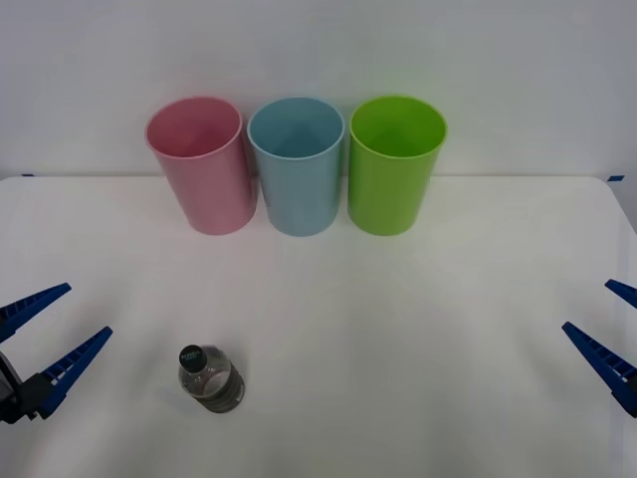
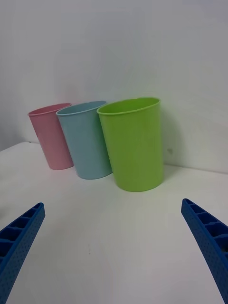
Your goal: Grasp the object on the table and drop it into the matching bin: aluminum can to the light blue bin, PET bottle to the pink bin.
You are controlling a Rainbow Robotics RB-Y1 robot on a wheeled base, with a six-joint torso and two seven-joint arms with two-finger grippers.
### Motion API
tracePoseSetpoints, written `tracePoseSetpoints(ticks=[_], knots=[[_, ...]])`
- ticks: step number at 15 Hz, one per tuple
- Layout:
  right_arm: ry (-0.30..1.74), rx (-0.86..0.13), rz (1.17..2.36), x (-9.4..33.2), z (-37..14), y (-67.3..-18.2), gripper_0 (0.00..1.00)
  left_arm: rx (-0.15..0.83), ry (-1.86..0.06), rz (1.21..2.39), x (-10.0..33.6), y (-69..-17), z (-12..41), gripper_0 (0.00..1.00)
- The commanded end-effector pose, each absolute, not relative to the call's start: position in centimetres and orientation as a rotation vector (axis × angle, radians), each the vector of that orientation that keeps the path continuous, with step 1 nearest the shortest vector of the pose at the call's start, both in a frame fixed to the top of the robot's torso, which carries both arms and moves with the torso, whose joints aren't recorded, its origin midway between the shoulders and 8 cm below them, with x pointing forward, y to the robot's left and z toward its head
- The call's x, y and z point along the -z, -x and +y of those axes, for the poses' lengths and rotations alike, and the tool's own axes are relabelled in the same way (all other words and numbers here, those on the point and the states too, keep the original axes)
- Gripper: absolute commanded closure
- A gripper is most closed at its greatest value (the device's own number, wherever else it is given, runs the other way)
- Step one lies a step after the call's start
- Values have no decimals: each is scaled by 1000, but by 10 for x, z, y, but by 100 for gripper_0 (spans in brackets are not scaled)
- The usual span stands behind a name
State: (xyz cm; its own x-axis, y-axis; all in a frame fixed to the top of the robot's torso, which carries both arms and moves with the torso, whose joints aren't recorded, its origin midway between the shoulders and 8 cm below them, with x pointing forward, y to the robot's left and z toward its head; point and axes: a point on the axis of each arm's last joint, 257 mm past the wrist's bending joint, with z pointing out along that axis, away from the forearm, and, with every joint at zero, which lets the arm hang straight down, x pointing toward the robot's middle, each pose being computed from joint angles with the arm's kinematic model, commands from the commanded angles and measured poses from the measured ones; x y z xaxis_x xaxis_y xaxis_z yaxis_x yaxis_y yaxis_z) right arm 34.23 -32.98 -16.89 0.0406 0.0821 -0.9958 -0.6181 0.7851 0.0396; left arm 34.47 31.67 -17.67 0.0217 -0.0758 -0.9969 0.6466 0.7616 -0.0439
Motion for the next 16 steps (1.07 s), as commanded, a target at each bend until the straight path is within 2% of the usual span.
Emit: tracePoseSetpoints(ticks=[1,7,10,16], knots=[[465,-567,1441,169,-330,-342,0,585,-563,1490,180,-338,326,0],[465,-567,1441,169,-330,-342,0,564,-719,1571,220,-325,345,0],[465,-567,1441,169,-330,-342,0,623,-778,1589,241,-310,338,0],[465,-567,1441,169,-330,-342,0,618,-899,1571,277,-290,322,0]])
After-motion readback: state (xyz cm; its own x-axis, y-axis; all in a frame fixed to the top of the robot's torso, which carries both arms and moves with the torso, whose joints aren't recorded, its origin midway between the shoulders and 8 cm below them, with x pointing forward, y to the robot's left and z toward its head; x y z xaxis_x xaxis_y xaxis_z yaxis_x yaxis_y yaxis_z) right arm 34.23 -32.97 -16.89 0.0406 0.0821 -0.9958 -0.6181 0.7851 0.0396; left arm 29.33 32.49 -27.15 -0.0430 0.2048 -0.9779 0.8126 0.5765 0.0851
